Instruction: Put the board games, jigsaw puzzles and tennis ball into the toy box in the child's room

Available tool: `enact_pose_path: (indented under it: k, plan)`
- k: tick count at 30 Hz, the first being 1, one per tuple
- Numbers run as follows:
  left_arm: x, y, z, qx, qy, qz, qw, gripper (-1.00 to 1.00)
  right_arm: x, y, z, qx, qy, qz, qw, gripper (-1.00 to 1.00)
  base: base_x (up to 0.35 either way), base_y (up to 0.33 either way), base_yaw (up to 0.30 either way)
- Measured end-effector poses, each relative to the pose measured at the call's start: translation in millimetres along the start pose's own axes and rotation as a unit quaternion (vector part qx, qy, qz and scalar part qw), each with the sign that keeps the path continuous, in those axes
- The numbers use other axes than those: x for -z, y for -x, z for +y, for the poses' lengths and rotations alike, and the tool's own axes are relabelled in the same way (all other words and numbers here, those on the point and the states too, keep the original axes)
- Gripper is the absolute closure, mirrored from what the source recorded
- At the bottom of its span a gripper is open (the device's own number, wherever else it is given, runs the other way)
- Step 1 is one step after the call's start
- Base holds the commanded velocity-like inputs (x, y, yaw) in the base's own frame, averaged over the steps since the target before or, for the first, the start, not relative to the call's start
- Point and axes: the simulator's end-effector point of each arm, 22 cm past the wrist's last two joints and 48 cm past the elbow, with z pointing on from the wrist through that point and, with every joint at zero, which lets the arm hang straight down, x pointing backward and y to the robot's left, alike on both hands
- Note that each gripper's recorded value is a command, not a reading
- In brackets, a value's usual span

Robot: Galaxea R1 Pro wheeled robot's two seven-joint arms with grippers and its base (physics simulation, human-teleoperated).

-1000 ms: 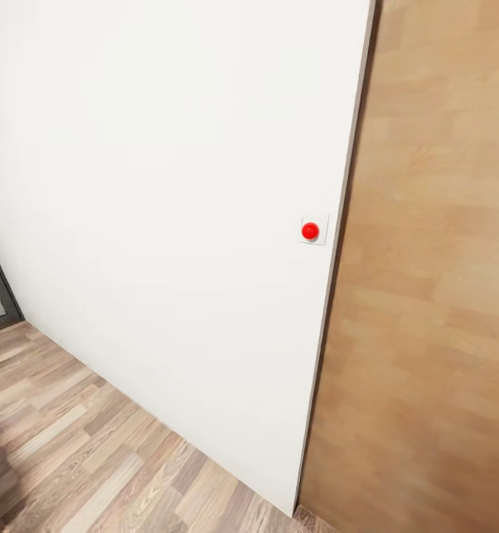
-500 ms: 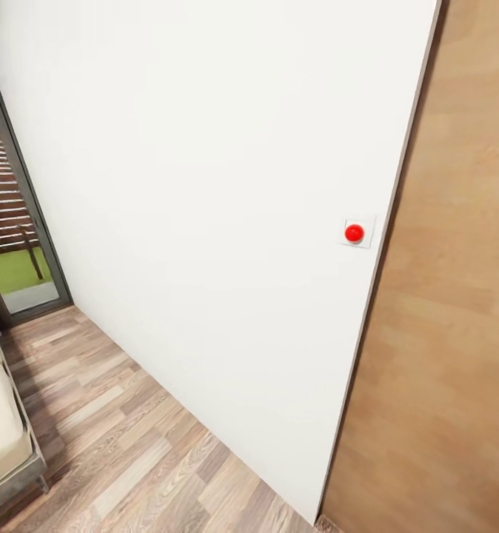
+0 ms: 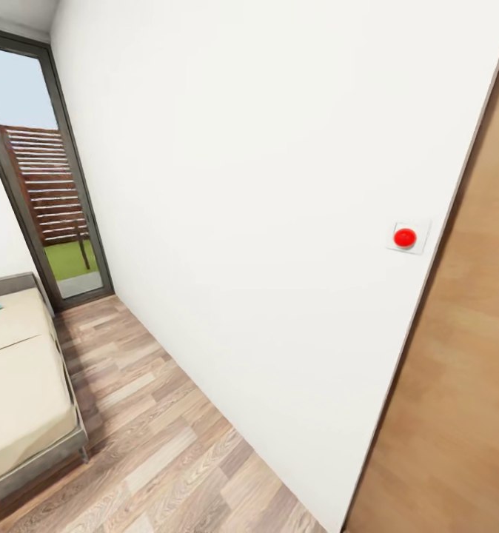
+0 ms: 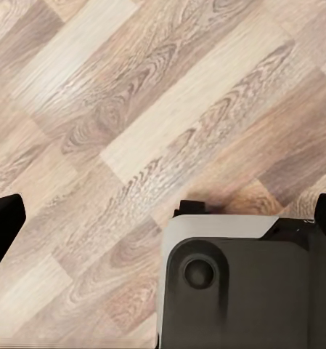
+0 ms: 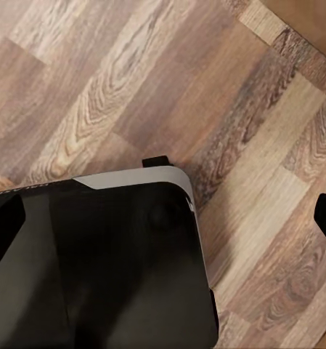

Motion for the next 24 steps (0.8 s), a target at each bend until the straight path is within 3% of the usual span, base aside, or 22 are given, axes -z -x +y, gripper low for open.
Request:
enact_pose_path:
  k: [24]
  plan:
    - [0.1,0.8,-0.2,0.0,0.0,-0.002,1.0,-1.0,0.1,-0.1,0.4,0.0,0.0,0.0,1.0,-1.0,0.0,0.0,0.293]
